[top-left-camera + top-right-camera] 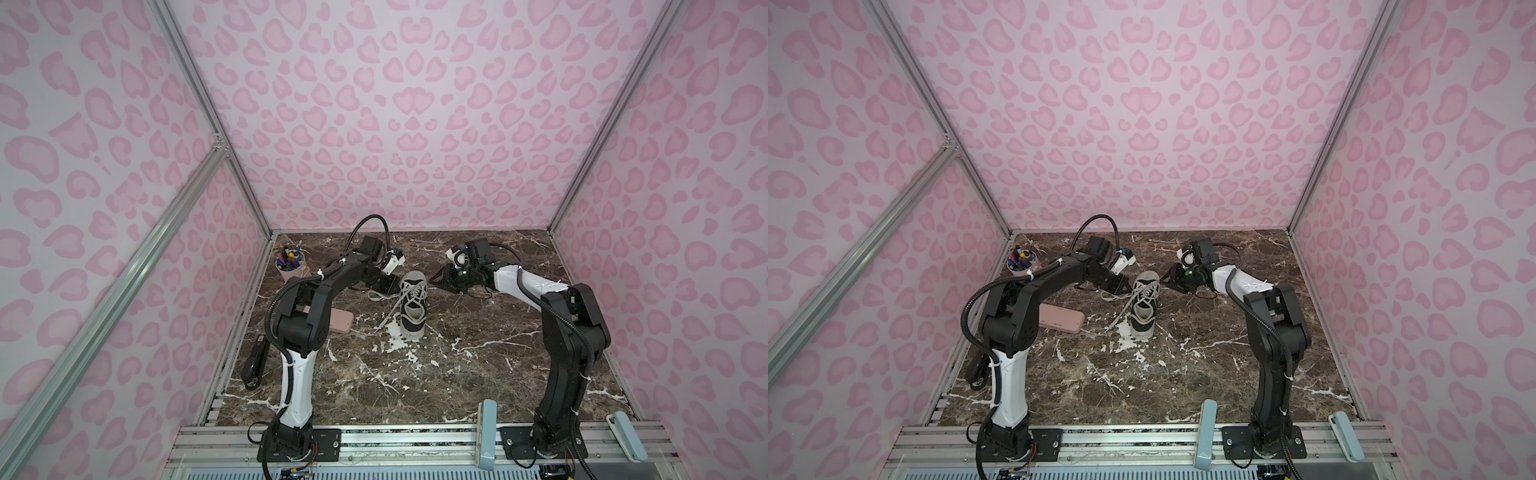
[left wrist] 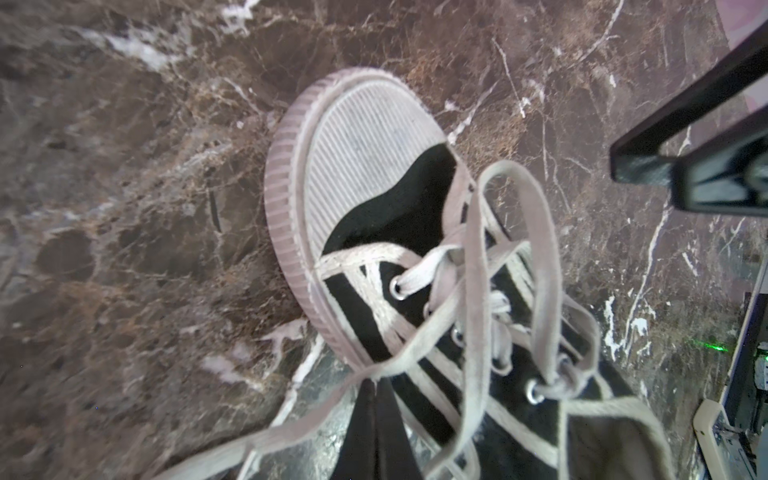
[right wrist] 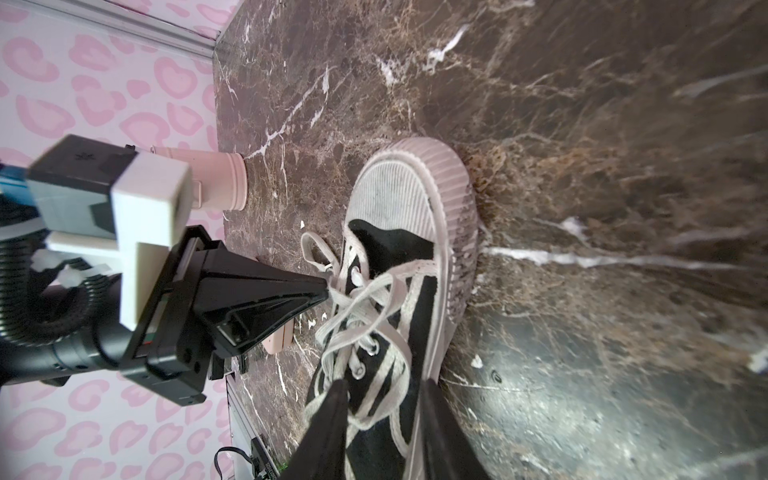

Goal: Tie the shoes

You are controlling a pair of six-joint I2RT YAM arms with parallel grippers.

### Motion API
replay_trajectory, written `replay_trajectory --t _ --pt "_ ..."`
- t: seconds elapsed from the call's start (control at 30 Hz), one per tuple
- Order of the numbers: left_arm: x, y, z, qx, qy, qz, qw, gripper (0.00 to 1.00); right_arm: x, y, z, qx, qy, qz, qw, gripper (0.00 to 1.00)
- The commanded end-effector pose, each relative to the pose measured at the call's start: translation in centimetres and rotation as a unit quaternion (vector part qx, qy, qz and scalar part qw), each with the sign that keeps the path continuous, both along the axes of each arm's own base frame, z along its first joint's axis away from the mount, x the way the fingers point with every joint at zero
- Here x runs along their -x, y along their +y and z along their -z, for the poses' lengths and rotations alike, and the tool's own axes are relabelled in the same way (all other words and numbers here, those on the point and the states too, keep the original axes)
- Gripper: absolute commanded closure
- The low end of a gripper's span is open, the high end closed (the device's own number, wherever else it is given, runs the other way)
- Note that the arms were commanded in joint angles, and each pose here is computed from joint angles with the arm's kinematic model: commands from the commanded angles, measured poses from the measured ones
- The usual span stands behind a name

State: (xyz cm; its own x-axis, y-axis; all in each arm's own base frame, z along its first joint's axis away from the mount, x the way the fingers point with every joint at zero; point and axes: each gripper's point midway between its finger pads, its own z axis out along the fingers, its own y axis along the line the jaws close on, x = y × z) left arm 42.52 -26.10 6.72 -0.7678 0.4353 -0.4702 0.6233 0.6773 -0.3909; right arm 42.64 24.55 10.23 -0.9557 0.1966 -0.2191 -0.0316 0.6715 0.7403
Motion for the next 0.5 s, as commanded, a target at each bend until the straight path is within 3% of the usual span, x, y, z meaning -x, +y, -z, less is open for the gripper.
replay_trajectory --t 0.0,0.2,0.3,0.4,0.47 --pt "-0.1 0.1 -1.3 0.0 -0.017 0.004 1.0 0.97 -0.1 0.3 0.0 -0.004 -0.007 0.0 1.0 0.68" --pt "0.0 0.4 -1.2 -0.009 -0.019 0.004 1.0 0.95 0.1 0.5 0.1 -0.007 -0.006 -0.002 1.0 0.68" --pt "0.0 0.8 -0.3 -0.021 -0.014 0.001 1.0 0.7 0.1 0.5 0.1 -0.006 -0.005 -0.004 1.0 0.68" --pt "-0.2 1.0 0.4 -0.031 -0.012 -0.005 0.999 0.6 0.2 0.4 0.0 -0.005 -0.007 -0.004 1.0 0.68" --pt "-0.2 1.2 0.7 -0.034 -0.015 -0.007 0.999 0.58 0.3 0.5 -0.1 -0.005 -0.007 -0.004 1.0 0.68"
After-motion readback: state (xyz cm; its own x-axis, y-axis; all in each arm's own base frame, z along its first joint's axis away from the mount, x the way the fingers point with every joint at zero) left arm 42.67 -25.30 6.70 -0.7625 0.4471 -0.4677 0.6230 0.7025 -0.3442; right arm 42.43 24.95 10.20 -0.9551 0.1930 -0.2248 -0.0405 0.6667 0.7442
